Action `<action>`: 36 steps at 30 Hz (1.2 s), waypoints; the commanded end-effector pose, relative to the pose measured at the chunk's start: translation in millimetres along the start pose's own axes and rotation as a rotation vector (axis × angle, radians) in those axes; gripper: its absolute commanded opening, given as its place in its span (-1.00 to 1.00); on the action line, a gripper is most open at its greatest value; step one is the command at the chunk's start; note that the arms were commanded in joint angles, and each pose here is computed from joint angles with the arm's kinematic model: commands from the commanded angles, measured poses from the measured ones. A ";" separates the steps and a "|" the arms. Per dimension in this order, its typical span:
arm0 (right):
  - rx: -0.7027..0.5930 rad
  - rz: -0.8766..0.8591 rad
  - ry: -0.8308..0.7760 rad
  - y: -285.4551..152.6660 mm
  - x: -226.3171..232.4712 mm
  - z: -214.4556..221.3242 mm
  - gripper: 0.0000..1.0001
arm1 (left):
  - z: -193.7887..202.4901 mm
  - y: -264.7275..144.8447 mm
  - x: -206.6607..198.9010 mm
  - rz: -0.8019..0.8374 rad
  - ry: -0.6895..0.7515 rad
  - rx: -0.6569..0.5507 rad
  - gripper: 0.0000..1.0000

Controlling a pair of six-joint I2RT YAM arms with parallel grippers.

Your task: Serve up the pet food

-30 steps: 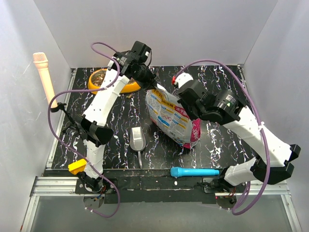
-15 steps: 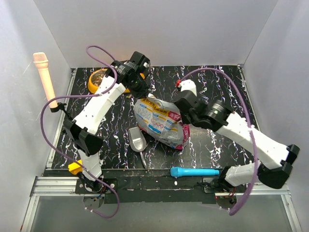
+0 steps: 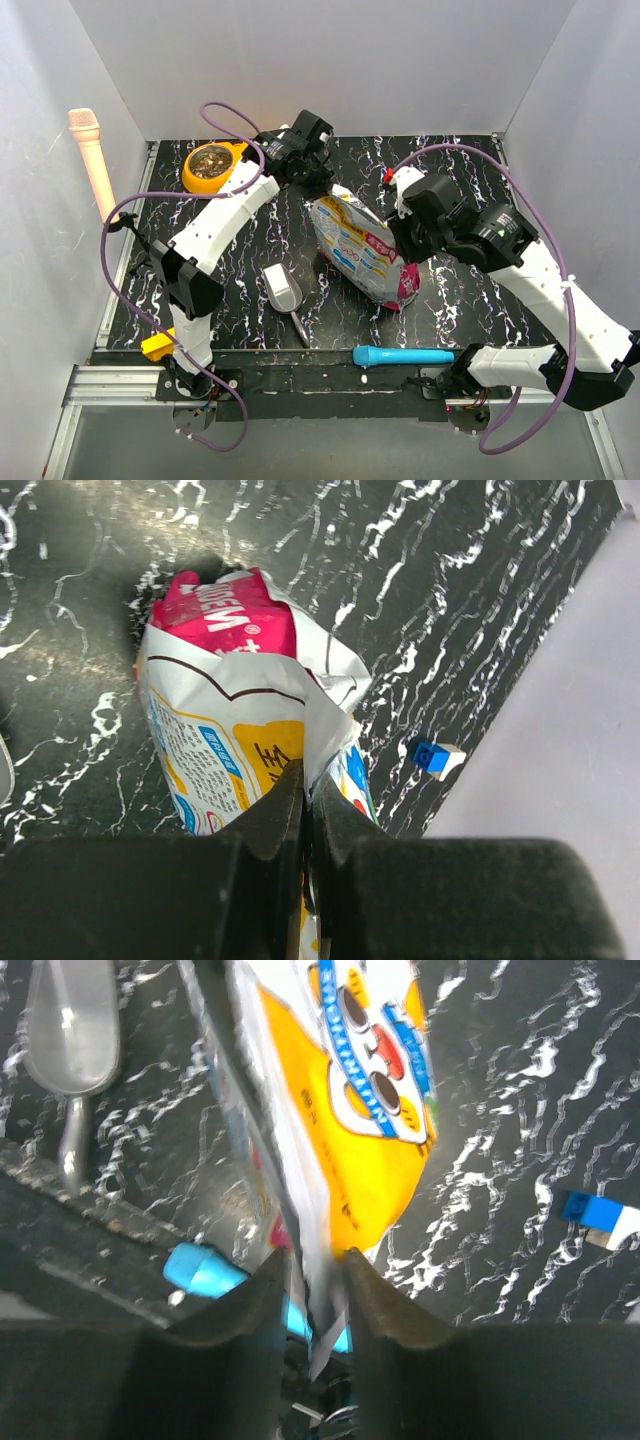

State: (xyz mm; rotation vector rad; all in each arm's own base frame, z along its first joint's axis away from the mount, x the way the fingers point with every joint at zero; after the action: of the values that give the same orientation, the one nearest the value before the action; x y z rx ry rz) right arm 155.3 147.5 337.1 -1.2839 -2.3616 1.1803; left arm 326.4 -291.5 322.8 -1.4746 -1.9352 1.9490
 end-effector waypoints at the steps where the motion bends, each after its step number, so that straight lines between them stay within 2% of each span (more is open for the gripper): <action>1: 0.015 -0.192 -0.126 -19.5 11.2 -11.3 0.00 | -54.9 -10.8 11.0 0.006 -0.139 -0.207 -1.00; 2: 0.012 -0.173 -0.125 -13.8 11.9 -22.3 0.22 | -52.4 -11.6 14.5 0.004 -0.146 -0.195 -1.00; 4: 0.004 -0.188 -0.139 -10.5 15.2 -40.8 0.41 | -50.5 -15.5 19.9 0.008 -0.176 -0.180 -1.00; 8: -0.046 -0.270 -0.166 4.5 35.3 -68.6 0.53 | -47.5 -21.9 10.0 0.050 -0.172 -0.134 -1.00; 13: -0.078 -0.292 -0.167 31.2 48.8 -88.3 0.53 | -45.5 -23.5 6.5 0.048 -0.175 -0.109 -1.00; 16: -0.107 -0.260 -0.172 40.7 54.6 -96.7 0.58 | -45.7 -29.4 4.7 0.065 -0.178 -0.103 -1.00; 18: -0.148 -0.137 -0.176 51.2 55.1 -102.7 0.58 | -46.2 -32.5 3.5 0.070 -0.180 -0.102 -1.00; 20: -0.133 0.041 -0.175 65.0 49.0 -103.0 0.52 | -47.2 -35.9 2.7 0.072 -0.182 -0.105 -1.00; 22: -0.098 0.129 -0.196 74.7 48.4 -101.6 0.39 | -48.2 -40.5 1.9 0.081 -0.190 -0.109 -1.00; 25: -0.054 0.229 -0.227 79.7 41.9 -94.4 -0.12 | -51.0 -47.5 1.7 0.095 -0.191 -0.126 -1.00; 26: -0.038 0.252 -0.248 80.9 39.9 -89.1 -0.21 | -54.1 -51.9 0.9 0.102 -0.185 -0.147 -1.00; 27: -0.031 0.258 -0.262 80.7 37.6 -84.3 -0.22 | -57.1 -55.9 1.0 0.104 -0.179 -0.168 -1.00; 28: -0.038 0.246 -0.276 77.6 36.1 -79.1 -0.11 | -59.5 -60.8 1.2 0.106 -0.176 -0.184 -1.00; 30: -0.086 0.126 -0.311 77.1 45.0 -74.1 0.12 | -63.6 -68.5 -3.0 0.141 -0.176 -0.202 -1.00; 32: -0.117 0.000 -0.312 75.8 56.1 -70.5 0.20 | -64.5 -72.4 -6.7 0.168 -0.177 -0.202 -1.00; 33: -0.110 -0.016 -0.309 76.8 57.1 -68.3 0.15 | -64.6 -74.2 -7.8 0.173 -0.178 -0.200 -1.00; 35: -0.069 0.071 -0.292 79.6 49.1 -62.4 -0.07 | -66.8 -77.6 -9.2 0.175 -0.169 -0.208 -1.00; 36: -0.049 0.147 -0.291 80.4 41.3 -59.2 -0.30 | -68.7 -79.5 -10.0 0.177 -0.163 -0.222 -1.00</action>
State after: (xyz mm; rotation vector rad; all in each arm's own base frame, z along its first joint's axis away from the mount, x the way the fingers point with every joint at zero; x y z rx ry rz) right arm 206.3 250.3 301.6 -1.2517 -2.5794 1.4702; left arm 315.9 -251.9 325.7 -1.3069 -2.0445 1.9893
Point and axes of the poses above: each gripper's point midway between its finger pads, its own y axis out along the fingers, its own x axis along the line the jaws close on, z = x × y, the point moved 7 cm from there along -y, back along the fingers, and after that the axes turned 12 degrees about -y, right-handed, at the moved point
